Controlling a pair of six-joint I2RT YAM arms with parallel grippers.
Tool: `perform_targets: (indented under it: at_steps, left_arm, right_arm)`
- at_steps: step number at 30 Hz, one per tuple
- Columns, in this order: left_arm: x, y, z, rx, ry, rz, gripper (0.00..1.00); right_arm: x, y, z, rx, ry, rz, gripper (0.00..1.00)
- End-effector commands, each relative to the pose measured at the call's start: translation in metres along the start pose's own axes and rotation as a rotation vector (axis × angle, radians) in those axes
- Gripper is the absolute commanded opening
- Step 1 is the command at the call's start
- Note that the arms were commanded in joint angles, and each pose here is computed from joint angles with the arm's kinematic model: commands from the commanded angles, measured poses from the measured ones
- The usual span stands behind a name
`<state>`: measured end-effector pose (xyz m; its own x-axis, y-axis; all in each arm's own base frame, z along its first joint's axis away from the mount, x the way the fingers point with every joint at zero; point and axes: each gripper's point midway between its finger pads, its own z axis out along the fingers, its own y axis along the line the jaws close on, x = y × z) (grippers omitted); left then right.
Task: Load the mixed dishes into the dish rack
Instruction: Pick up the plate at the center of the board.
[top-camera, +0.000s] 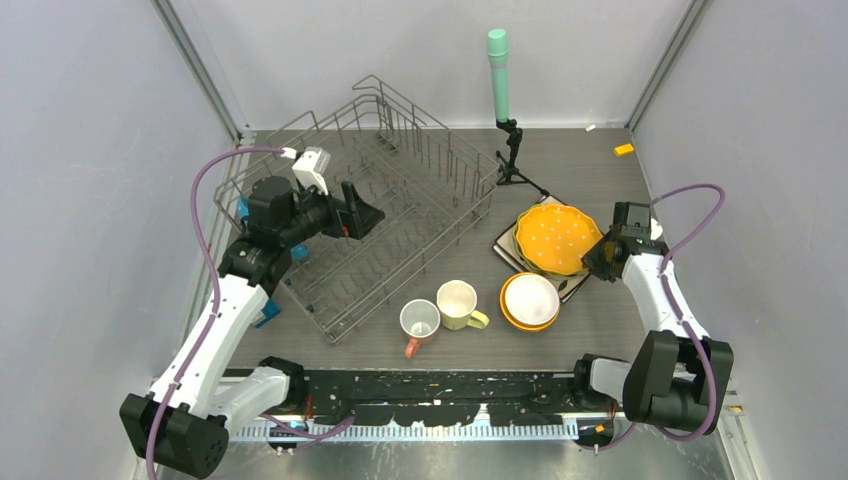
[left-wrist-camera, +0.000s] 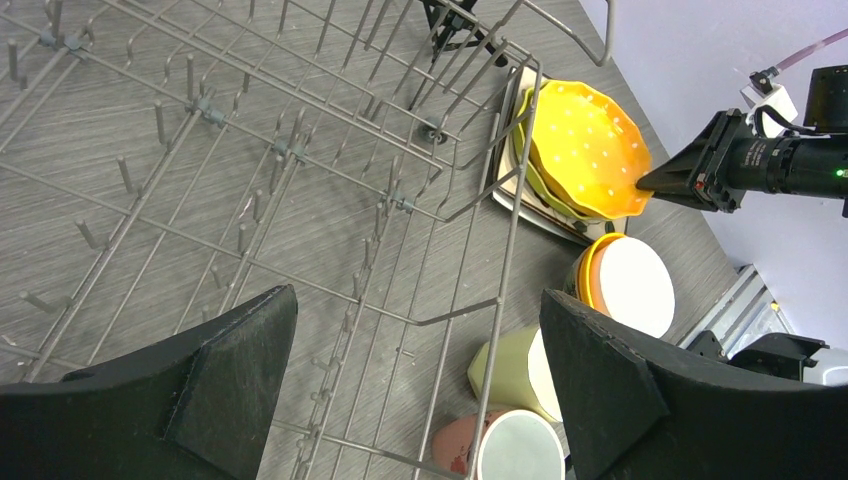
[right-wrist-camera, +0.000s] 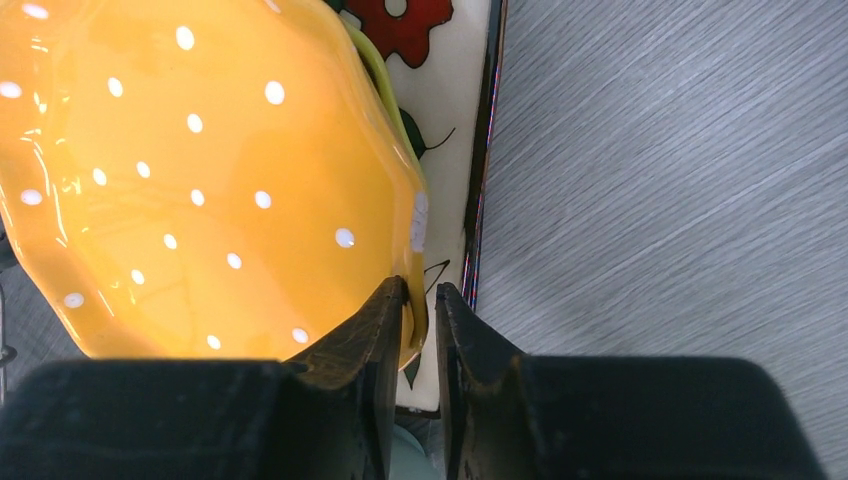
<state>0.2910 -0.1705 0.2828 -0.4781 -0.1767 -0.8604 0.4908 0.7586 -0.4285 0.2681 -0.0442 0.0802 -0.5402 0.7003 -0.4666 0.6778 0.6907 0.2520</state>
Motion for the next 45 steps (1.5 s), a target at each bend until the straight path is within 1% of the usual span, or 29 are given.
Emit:
perform_targets:
  at_steps: [1,3,5,10,12,15,16,19,20,24,32,41,45]
  left_arm:
    - [-0.008,-0.004,-0.003,0.009,-0.034,0.023,0.94]
    - [-0.008,-0.004,-0.004,0.009,-0.035,0.022,0.94]
    - [-0.007,-0.004,-0.003,0.008,-0.031,0.022,0.94]
    - [-0.006,-0.003,-0.003,0.004,-0.031,0.022,0.94]
    - [-0.006,-0.003,-0.003,0.004,-0.031,0.022,0.94]
    - [-0.005,-0.002,-0.003,0.000,-0.029,0.020,0.94]
    - [-0.005,-0.001,-0.003,-0.002,-0.030,0.020,0.94]
    - [-0.004,-0.001,-0.003,-0.005,-0.029,0.020,0.94]
    - [-0.003,0.000,-0.003,-0.007,-0.029,0.019,0.94]
    - [-0.003,0.001,-0.003,-0.009,-0.027,0.018,0.94]
    - [-0.002,0.001,-0.003,-0.013,-0.027,0.019,0.94]
    - [-0.003,0.001,-0.003,-0.013,-0.029,0.015,0.94]
    - [-0.003,0.001,-0.002,-0.015,-0.030,0.014,0.94]
  right_arm:
    - [-0.003,-0.003,0.006,0.007,-0.036,0.014,0.28]
    - [-0.002,-0.001,0.008,-0.003,-0.040,0.019,0.34]
    - [-0.002,-0.001,0.009,-0.007,-0.042,0.024,0.36]
    - [-0.001,0.001,0.012,-0.024,-0.049,0.041,0.37]
    - [-0.001,0.004,0.014,-0.037,-0.054,0.048,0.31]
    - [-0.002,0.004,0.016,-0.038,-0.057,0.054,0.26]
    - [-0.002,0.003,0.017,-0.035,-0.058,0.054,0.22]
    - [-0.002,0.003,0.017,-0.032,-0.059,0.053,0.16]
    - [-0.003,0.003,0.017,-0.031,-0.061,0.053,0.12]
    - [-0.005,0.004,0.014,-0.038,-0.076,0.055,0.01]
    - [-0.017,0.014,-0.003,-0.096,-0.126,0.107,0.00]
    - [-0.023,0.033,-0.015,-0.226,-0.103,0.204,0.00]
    - [-0.028,0.036,-0.019,-0.261,-0.128,0.246,0.00]
